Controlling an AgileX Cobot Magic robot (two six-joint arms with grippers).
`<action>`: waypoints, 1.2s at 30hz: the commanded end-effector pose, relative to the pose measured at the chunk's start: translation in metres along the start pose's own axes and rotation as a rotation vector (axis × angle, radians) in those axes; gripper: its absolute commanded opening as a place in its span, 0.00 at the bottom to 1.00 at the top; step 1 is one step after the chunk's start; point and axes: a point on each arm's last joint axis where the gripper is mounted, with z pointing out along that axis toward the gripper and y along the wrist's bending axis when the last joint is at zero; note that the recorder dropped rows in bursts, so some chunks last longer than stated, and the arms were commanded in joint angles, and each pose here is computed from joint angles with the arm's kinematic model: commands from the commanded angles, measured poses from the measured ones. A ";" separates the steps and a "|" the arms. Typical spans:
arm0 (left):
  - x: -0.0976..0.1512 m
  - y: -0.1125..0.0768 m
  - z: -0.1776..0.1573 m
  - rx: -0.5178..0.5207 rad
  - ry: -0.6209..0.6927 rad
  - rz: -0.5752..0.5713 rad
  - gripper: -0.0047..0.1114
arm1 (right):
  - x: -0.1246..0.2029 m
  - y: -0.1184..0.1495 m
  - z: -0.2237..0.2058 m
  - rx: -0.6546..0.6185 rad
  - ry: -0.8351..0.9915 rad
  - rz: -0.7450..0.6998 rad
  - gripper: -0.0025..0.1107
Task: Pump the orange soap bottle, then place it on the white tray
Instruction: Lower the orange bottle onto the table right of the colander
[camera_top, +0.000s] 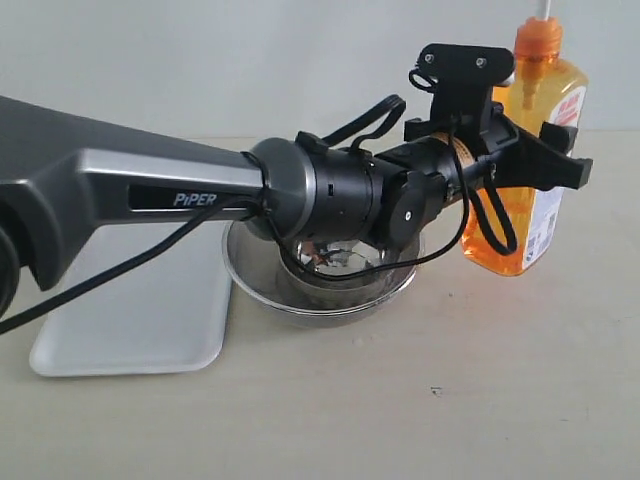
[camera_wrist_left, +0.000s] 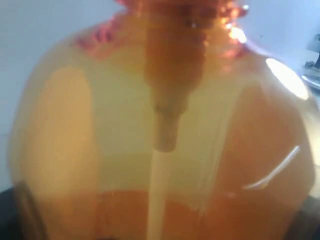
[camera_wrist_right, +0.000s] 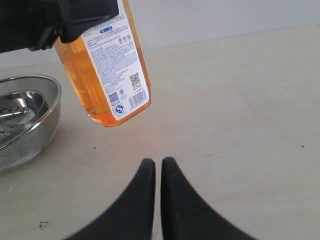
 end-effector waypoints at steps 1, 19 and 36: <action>-0.028 -0.008 -0.004 0.000 -0.148 0.034 0.08 | -0.002 0.000 0.000 0.001 -0.018 -0.005 0.02; -0.007 0.009 -0.010 -0.171 -0.110 -0.016 0.08 | -0.002 0.000 0.000 0.001 -0.018 -0.005 0.02; 0.018 0.007 -0.012 -0.184 -0.083 0.011 0.35 | -0.002 0.000 0.000 0.001 -0.018 -0.005 0.02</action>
